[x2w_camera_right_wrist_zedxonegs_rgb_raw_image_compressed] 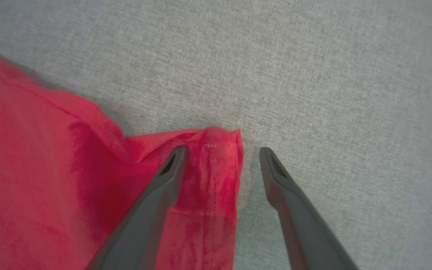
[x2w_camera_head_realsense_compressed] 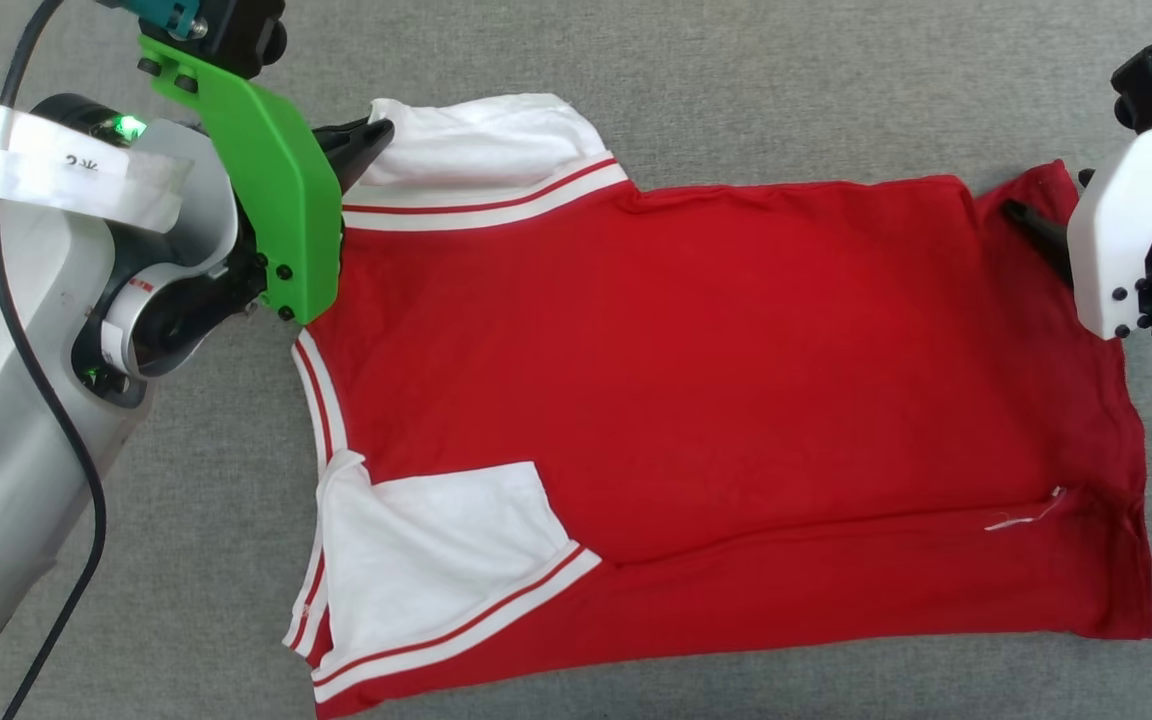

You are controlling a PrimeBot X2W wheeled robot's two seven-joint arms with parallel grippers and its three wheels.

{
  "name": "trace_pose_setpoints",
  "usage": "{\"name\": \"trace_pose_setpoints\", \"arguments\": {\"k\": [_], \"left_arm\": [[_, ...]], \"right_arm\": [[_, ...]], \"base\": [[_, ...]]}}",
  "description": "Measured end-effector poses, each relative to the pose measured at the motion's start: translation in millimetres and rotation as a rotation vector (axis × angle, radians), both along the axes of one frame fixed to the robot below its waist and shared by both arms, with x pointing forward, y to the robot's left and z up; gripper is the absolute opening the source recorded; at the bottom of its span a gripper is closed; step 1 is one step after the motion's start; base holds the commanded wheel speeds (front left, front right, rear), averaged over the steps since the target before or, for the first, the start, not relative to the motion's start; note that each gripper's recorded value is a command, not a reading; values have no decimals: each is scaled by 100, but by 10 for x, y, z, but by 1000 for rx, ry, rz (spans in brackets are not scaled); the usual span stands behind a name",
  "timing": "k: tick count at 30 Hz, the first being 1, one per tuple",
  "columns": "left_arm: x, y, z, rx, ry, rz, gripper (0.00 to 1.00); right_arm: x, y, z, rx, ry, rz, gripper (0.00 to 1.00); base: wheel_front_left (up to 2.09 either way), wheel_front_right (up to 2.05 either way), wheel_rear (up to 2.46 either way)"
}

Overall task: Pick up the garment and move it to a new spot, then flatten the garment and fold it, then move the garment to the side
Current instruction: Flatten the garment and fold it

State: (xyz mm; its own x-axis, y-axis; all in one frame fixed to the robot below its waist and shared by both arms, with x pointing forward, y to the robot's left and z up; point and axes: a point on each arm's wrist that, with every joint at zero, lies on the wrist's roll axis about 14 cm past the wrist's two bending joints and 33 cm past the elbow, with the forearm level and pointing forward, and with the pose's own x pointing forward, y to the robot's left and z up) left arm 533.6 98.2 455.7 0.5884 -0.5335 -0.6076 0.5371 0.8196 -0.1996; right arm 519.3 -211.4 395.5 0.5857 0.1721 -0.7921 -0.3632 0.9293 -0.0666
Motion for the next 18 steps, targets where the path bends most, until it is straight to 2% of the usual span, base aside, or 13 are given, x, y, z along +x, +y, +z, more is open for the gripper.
{"name": "trace_pose_setpoints", "arguments": {"k": [8,9,10,11,18], "left_arm": [[16,101,-113,11,5,25,0],[17,108,-123,11,5,26,0],[18,116,-134,12,5,29,0],[17,124,-150,13,9,32,0],[55,205,-146,18,-7,65,0]], "right_arm": [[47,83,-261,-7,49,31,100],[36,81,-287,-8,57,31,75],[32,81,-303,-8,61,34,45],[31,85,-308,-6,62,36,0],[48,120,-256,26,12,35,0]], "base": [[0,0,0],[0,0,0],[0,0,0],[0,0,0],[0,0,0]]}}
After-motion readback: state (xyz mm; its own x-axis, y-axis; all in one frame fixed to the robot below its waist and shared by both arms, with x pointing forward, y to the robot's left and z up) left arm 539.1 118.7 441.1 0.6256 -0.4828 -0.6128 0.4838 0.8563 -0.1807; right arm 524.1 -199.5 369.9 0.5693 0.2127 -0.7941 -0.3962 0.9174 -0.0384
